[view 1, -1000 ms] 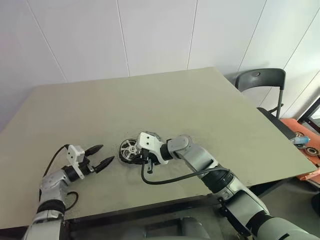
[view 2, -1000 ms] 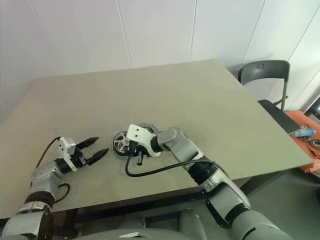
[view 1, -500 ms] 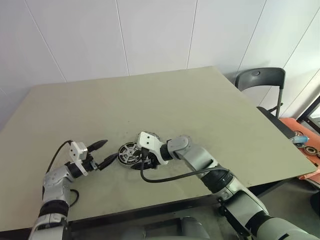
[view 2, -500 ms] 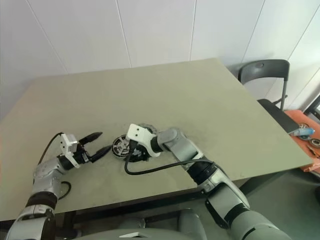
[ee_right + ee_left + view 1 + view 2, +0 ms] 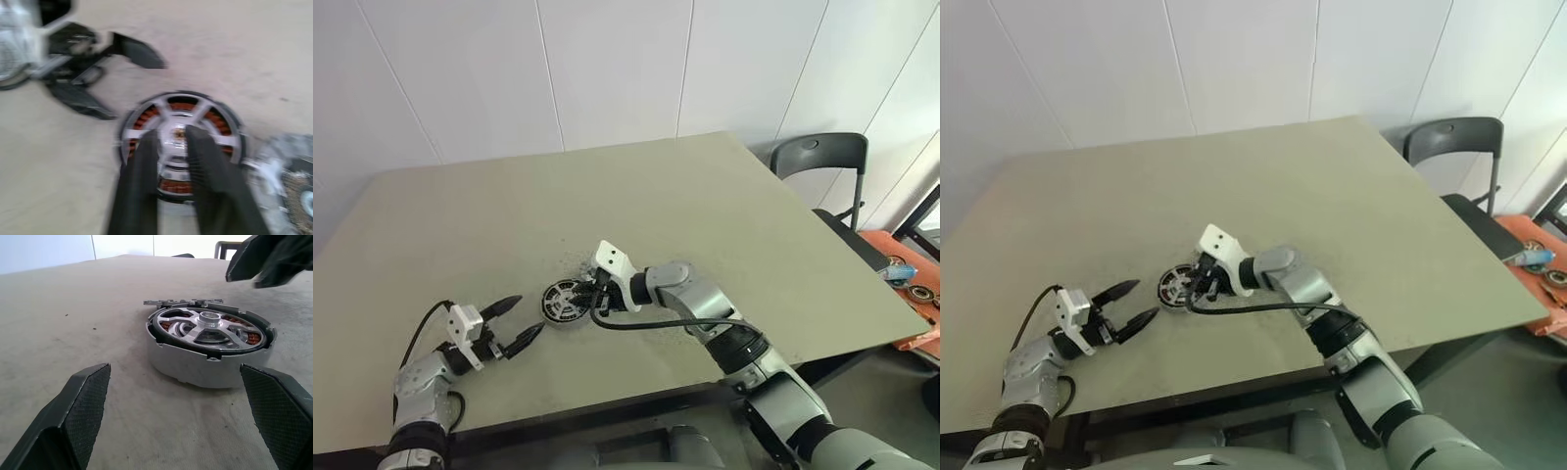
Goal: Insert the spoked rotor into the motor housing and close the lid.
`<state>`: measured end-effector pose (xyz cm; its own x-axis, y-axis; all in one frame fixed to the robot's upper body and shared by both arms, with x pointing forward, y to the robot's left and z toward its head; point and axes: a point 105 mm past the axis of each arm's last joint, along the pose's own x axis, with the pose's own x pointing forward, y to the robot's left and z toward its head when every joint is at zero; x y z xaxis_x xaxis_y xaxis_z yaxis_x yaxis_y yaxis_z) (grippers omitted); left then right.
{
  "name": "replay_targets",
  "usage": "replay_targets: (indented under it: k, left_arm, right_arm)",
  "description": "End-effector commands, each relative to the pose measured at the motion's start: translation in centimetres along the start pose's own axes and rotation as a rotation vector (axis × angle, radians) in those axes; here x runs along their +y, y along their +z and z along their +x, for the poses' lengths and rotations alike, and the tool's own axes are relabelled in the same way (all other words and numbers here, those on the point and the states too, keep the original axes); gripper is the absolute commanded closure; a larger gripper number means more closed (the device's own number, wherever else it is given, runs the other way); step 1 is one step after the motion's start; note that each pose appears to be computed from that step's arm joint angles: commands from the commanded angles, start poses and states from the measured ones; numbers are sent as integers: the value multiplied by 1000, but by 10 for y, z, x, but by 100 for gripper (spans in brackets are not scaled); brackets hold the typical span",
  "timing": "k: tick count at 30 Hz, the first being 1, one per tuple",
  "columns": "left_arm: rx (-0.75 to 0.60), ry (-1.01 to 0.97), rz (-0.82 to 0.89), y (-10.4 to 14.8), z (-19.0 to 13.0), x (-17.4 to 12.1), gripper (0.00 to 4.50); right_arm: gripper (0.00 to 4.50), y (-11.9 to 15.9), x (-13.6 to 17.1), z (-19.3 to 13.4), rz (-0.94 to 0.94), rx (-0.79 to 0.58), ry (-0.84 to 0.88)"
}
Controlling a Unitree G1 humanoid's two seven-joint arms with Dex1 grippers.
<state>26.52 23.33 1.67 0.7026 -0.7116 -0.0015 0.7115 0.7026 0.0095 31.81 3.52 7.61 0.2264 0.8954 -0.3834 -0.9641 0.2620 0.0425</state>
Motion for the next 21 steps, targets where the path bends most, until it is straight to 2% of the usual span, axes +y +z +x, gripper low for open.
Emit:
replay_targets:
  k: [1, 10, 18, 21]
  left_arm:
    - [-32, 7, 25, 15, -4, 8, 0]
    - [-80, -16, 52, 38, 5, 3, 0]
    - [-92, -27, 80, 41, 12, 0, 0]
    - [-113, -46, 109, 55, 22, -8, 0]
  right_arm:
    - [448, 13, -8, 5, -13, -60, -64]
    - [448, 3, -11, 8, 6, -41, -89]
    - [448, 2, -15, 10, 37, -61, -114]
    - [448, -6, -12, 14, 45, -21, -114]
